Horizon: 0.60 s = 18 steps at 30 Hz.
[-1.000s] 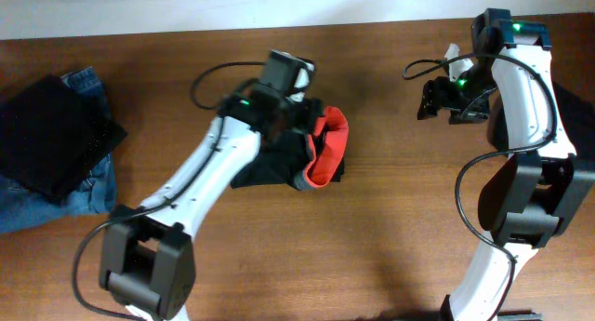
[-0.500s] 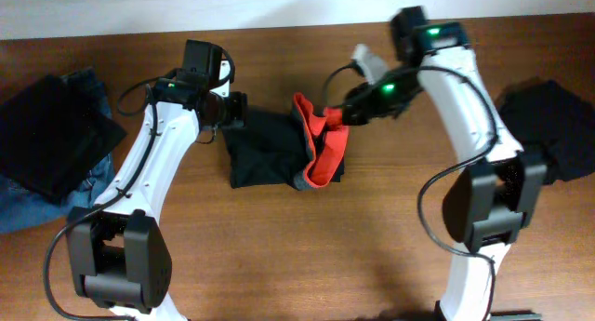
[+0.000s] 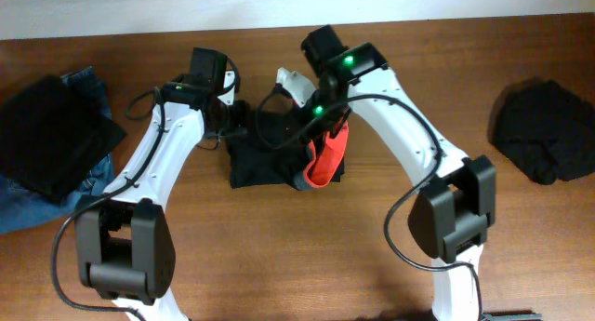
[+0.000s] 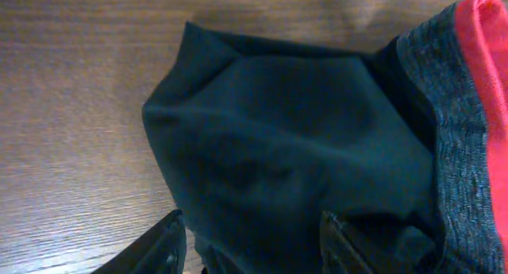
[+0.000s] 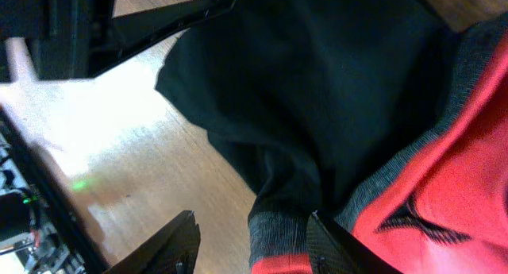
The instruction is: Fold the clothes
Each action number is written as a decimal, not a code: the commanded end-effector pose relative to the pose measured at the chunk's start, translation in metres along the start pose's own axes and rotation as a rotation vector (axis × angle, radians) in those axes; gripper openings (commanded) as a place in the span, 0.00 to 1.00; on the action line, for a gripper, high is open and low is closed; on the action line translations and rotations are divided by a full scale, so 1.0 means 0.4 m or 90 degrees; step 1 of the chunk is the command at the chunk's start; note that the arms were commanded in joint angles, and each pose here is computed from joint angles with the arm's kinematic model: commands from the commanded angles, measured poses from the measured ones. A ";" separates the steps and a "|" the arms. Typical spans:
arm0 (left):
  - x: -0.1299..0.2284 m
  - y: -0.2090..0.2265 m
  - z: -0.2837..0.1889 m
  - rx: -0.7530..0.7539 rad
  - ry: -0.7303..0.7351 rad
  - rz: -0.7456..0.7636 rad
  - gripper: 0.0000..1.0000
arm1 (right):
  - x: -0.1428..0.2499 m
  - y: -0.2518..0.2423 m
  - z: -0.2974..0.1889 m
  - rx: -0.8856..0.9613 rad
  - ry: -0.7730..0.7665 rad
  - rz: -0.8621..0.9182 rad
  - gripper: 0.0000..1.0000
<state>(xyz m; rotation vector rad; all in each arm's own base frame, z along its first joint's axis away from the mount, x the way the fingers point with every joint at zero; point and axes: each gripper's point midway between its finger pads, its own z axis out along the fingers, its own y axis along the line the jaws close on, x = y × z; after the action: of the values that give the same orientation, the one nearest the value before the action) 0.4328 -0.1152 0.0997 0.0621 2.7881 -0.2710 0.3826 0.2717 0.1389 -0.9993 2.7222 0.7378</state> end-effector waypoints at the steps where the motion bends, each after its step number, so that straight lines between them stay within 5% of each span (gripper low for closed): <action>1: 0.024 0.000 0.030 0.008 0.028 -0.007 0.54 | 0.014 -0.030 0.052 0.012 0.027 0.038 0.48; 13: 0.068 -0.006 0.097 0.028 0.086 -0.015 0.54 | 0.046 -0.126 0.141 0.076 0.077 0.069 0.46; 18: 0.139 0.007 0.120 0.011 0.162 -0.023 0.54 | 0.073 -0.271 0.124 0.245 0.088 0.161 0.45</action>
<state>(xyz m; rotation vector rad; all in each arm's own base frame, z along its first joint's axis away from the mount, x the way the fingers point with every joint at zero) 0.4109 -0.1187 0.0539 0.0593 2.9617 -0.3001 0.4095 0.2487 0.0617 -0.8397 2.9147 0.4523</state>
